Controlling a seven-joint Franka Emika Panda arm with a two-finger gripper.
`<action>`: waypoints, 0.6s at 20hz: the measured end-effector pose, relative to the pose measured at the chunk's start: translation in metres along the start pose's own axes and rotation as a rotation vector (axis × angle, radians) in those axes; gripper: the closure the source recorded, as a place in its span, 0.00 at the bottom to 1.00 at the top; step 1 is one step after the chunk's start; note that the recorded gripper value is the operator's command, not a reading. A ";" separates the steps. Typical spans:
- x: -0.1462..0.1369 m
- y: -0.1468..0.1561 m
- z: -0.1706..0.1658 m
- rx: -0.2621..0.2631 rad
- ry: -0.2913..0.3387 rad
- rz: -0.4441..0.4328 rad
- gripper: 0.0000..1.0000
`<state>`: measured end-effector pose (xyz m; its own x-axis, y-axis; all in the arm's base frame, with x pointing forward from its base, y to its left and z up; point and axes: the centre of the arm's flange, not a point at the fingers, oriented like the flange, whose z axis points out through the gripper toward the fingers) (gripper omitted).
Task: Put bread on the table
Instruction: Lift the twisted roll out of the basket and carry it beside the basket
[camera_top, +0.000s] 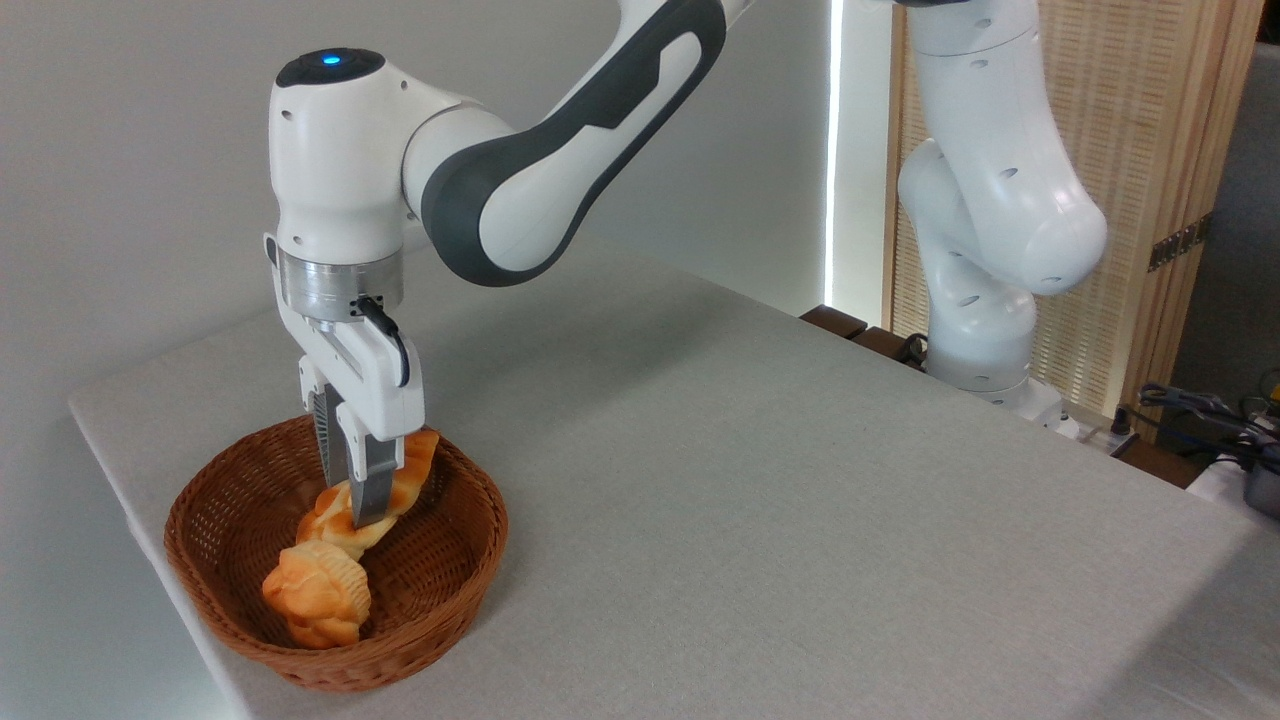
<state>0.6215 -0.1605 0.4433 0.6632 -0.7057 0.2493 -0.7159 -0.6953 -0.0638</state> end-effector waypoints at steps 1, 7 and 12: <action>0.000 0.000 -0.003 0.001 0.003 0.000 0.51; -0.010 0.010 -0.071 -0.038 -0.012 0.005 0.48; -0.030 0.027 -0.114 -0.111 -0.083 0.013 0.44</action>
<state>0.5578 -0.1426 0.5447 0.6661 -0.7266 0.1685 -0.7413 -0.6699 0.0419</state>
